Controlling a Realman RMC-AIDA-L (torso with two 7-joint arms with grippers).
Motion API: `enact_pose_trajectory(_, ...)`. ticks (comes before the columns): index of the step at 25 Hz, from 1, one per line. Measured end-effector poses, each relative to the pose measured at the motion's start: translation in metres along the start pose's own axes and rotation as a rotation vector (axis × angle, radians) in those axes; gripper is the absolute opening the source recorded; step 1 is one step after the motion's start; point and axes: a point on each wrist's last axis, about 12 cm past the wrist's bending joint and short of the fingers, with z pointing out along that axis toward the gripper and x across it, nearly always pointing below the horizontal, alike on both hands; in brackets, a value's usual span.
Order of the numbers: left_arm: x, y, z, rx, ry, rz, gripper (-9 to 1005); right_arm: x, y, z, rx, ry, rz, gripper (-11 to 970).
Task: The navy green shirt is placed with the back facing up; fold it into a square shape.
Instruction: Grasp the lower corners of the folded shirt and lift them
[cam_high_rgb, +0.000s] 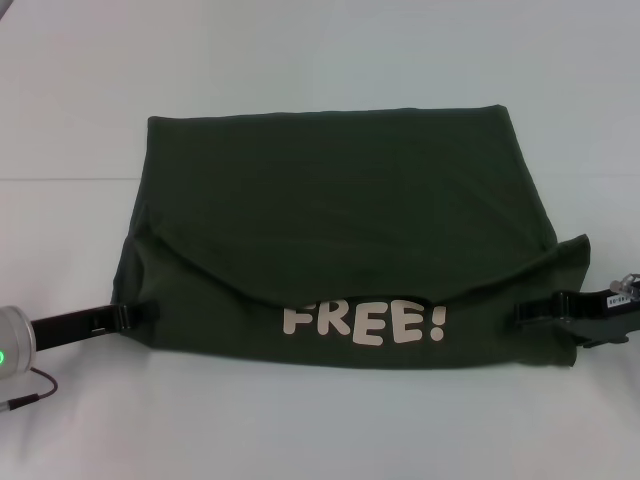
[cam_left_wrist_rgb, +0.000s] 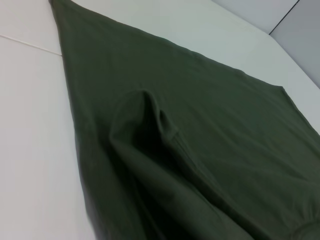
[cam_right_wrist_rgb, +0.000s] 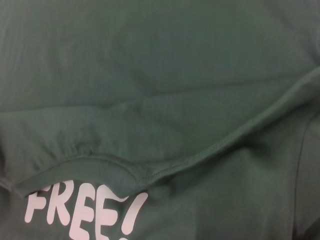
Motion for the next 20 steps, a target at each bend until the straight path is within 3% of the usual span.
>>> enact_pose_trajectory(14,-0.0006,0.0008,-0.0005,-0.004,-0.003,-0.004,29,0.001,-0.004,-0.0019,0.011,-0.008,-0.005,760)
enact_pose_trajectory(16,-0.0006,0.0009,-0.0005,-0.004,-0.003,-0.005,29,0.0008,-0.0038,-0.0019,0.011,-0.009,-0.006,568)
enact_pose_trajectory(20,-0.0011,0.0013,-0.0012,-0.003,-0.008,-0.01,29,-0.0001,-0.0029,-0.0019,0.011,-0.009,-0.01,399)
